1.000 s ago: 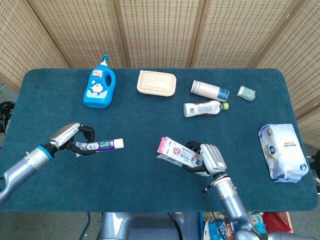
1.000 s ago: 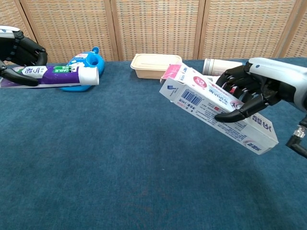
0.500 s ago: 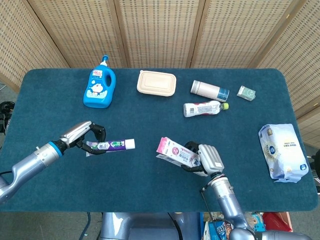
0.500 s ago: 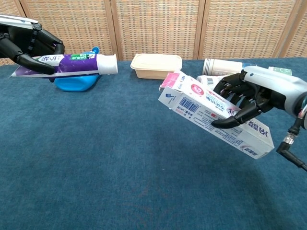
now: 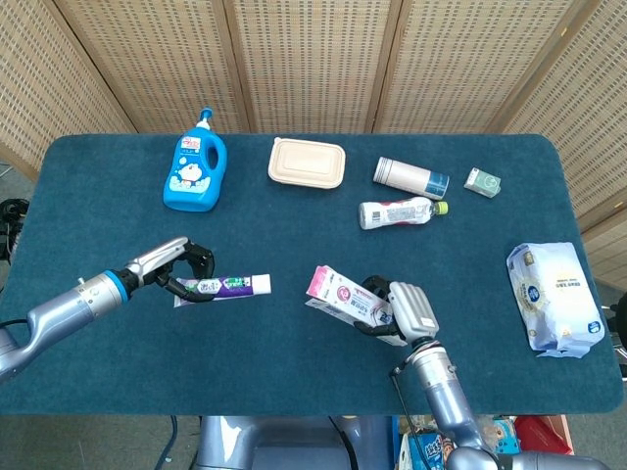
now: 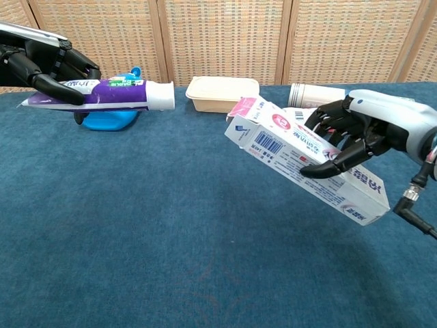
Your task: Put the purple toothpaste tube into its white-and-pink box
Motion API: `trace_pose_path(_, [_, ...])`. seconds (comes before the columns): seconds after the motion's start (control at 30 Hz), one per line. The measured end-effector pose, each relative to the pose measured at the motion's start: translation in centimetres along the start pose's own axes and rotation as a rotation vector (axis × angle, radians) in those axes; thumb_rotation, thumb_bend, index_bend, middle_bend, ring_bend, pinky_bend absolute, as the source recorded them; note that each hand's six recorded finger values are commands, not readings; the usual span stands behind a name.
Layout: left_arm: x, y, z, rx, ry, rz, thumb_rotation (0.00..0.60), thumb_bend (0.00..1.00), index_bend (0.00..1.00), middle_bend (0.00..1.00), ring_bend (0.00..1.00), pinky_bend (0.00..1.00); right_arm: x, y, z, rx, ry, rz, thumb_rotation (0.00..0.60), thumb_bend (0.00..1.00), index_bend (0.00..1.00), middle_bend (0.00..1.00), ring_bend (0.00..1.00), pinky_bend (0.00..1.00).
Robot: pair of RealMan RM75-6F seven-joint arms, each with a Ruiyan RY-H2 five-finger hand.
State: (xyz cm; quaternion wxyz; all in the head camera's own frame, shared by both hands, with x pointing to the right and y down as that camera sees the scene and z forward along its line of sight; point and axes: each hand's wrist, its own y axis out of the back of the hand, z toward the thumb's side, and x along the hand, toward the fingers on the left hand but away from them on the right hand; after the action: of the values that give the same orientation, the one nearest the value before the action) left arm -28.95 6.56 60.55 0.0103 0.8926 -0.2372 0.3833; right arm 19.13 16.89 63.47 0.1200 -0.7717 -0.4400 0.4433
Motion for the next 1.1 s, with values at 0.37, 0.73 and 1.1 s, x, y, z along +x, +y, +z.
trace_pose_path(0.37, [1.0,-0.6,0.5,0.082,0.048,-0.04,0.6,0.54,0.93,0.67,0.48,0.43,0.0,0.1,0.1,0.006,0.005,-0.017,0.6,0.24,0.68,0.59,0.48,0.48])
trace_pose_path(0.73, [2.2,-1.1,2.5,0.12,0.027,-0.024,0.6,0.54,0.93,0.67,0.48,0.43,0.6,0.3,0.9,-0.001,0.023,-0.013,0.6,0.24,0.68,0.59,0.48,0.48])
trace_pose_path(1.1, [2.8,-1.2,3.2,0.15,0.04,0.004,0.6,0.54,0.93,0.67,0.48,0.43,1.1,0.2,1.6,0.003,0.038,-0.003,0.6,0.24,0.68,0.59,0.48,0.48])
